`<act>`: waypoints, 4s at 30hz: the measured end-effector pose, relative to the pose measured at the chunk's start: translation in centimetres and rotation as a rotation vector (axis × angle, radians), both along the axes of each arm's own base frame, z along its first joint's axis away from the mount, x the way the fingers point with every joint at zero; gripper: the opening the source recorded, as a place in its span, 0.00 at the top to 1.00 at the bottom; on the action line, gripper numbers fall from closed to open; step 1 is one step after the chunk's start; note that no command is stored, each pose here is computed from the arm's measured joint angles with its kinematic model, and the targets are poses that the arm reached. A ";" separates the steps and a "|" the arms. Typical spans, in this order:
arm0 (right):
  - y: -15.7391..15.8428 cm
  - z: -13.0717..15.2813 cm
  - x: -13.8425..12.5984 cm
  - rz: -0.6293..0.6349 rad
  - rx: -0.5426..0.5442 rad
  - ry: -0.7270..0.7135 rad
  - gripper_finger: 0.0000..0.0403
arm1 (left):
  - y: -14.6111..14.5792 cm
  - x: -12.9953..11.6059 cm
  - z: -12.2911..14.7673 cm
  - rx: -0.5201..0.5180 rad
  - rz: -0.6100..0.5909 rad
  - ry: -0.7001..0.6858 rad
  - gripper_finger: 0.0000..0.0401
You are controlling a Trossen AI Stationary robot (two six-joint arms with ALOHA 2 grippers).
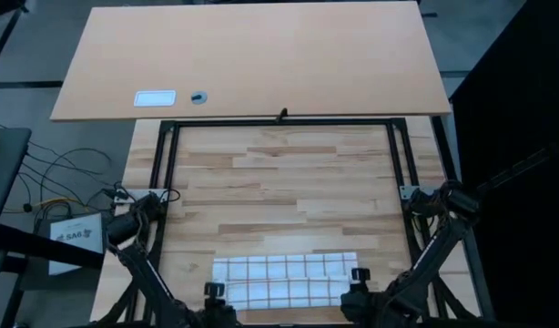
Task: Roll towel
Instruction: Roll the white patterned towel
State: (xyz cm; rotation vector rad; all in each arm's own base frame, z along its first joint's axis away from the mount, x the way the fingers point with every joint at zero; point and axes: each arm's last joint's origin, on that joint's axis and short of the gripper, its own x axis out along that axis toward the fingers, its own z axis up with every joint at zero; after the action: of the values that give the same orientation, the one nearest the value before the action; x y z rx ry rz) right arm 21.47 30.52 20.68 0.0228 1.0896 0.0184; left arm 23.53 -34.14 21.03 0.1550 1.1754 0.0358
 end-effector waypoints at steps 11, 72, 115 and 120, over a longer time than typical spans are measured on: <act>1.3 -1.9 0.0 -0.019 0.017 0.025 0.64 | -3.1 0.8 -2.3 0.079 0.109 0.081 0.73; -0.8 -7.0 0.1 -0.076 -0.028 0.239 0.66 | -0.7 2.6 -8.1 0.252 0.212 0.035 0.93; -5.2 -2.6 0.5 -0.075 0.504 0.323 1.00 | 5.0 0.5 -1.8 -0.264 0.279 0.078 1.00; -8.8 -1.9 0.4 -0.099 0.566 0.300 1.00 | 7.9 -0.8 -0.8 -0.283 0.291 0.057 1.00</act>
State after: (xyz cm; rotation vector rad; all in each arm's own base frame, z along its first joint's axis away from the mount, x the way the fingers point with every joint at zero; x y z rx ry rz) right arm 21.92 21.71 18.82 0.6041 1.3518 0.2405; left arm 22.76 -26.20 20.20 -0.2664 1.2398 0.1209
